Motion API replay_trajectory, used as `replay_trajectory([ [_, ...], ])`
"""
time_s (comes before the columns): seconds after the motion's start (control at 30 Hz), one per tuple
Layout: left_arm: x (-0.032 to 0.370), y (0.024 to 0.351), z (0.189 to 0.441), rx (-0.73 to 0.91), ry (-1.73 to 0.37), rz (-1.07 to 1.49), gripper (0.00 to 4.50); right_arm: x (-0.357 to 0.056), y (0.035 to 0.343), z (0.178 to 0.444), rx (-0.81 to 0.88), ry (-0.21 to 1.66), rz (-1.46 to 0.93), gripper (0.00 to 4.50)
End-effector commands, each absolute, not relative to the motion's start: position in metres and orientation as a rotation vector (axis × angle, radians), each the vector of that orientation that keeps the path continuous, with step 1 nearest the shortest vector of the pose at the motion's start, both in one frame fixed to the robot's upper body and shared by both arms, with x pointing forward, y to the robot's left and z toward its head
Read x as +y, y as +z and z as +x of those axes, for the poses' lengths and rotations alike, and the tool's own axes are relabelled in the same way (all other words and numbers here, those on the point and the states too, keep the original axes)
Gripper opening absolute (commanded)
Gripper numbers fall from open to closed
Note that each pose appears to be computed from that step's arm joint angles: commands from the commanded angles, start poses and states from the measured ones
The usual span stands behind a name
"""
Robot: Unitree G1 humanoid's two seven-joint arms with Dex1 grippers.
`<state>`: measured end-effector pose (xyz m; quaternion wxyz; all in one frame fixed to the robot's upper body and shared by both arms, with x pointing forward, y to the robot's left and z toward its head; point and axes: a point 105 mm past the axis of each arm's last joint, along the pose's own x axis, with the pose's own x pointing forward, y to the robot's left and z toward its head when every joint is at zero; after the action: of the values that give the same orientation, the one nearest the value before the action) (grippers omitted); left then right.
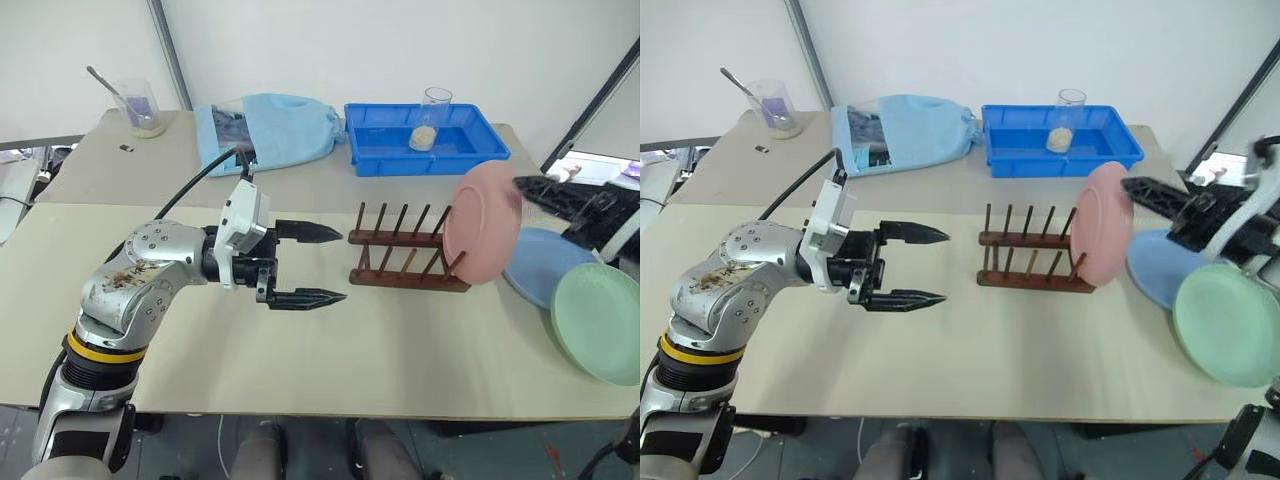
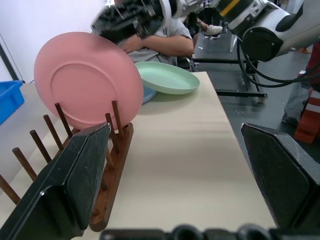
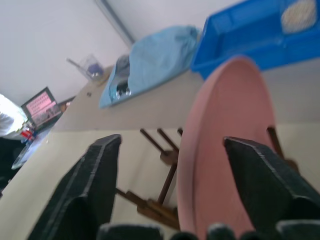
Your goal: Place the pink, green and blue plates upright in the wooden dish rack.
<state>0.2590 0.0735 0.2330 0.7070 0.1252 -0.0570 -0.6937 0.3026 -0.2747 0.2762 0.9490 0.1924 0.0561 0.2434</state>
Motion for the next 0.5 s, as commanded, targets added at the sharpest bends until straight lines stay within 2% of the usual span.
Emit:
replay_trajectory([
  [0.03, 0.068, 0.238, 0.252, -0.156, -1.587, 0.298, 4.5, -0.286, 0.309, 0.276, 0.016, 0.461, 0.19, 4.48],
  [0.2, 0.069, 0.232, 0.252, -0.155, -1.606, 0.303, 4.5, -0.284, 0.308, 0.238, 0.078, 0.42, -0.077, 4.48],
  [0.33, 0.073, 0.232, 0.257, -0.143, -1.573, 0.302, 4.5, -0.281, 0.276, 0.21, 0.187, 0.366, -0.26, 4.48],
  [0.43, 0.076, 0.225, 0.256, -0.089, -1.554, 0.338, 4.5, -0.285, 0.232, 0.205, 0.318, 0.296, -0.38, 4.48],
  [0.5, 0.075, 0.22, 0.253, -0.075, -1.558, 0.362, 4.5, -0.288, 0.214, 0.201, 0.361, 0.273, -0.431, 4.48],
])
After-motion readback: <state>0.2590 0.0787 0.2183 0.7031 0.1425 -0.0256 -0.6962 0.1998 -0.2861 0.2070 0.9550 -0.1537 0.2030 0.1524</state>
